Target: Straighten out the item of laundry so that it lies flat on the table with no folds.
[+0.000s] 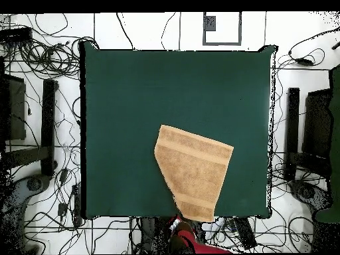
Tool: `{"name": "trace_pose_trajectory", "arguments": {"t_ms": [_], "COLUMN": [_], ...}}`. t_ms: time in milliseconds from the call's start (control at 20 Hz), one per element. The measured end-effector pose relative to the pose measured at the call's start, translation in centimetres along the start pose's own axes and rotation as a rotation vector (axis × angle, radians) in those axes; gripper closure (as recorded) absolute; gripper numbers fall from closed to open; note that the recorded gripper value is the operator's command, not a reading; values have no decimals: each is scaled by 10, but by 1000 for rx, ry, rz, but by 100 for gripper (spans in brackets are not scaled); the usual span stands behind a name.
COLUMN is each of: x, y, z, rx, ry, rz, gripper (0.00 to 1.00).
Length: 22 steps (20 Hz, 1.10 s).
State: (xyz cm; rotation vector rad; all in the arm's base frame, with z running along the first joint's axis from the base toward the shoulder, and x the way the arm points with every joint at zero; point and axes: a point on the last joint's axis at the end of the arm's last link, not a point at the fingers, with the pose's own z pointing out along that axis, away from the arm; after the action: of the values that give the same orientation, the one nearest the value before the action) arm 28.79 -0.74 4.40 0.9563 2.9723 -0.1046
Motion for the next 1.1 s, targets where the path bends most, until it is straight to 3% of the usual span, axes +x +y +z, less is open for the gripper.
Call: {"name": "trace_pose_trajectory", "arguments": {"t_ms": [500, 1100], "x": [-31, -87], "y": [22, 45], "z": [-4, 17], "rx": [-11, -27], "ry": [-80, -139], "rz": [-37, -57], "gripper": [0, 0]}}
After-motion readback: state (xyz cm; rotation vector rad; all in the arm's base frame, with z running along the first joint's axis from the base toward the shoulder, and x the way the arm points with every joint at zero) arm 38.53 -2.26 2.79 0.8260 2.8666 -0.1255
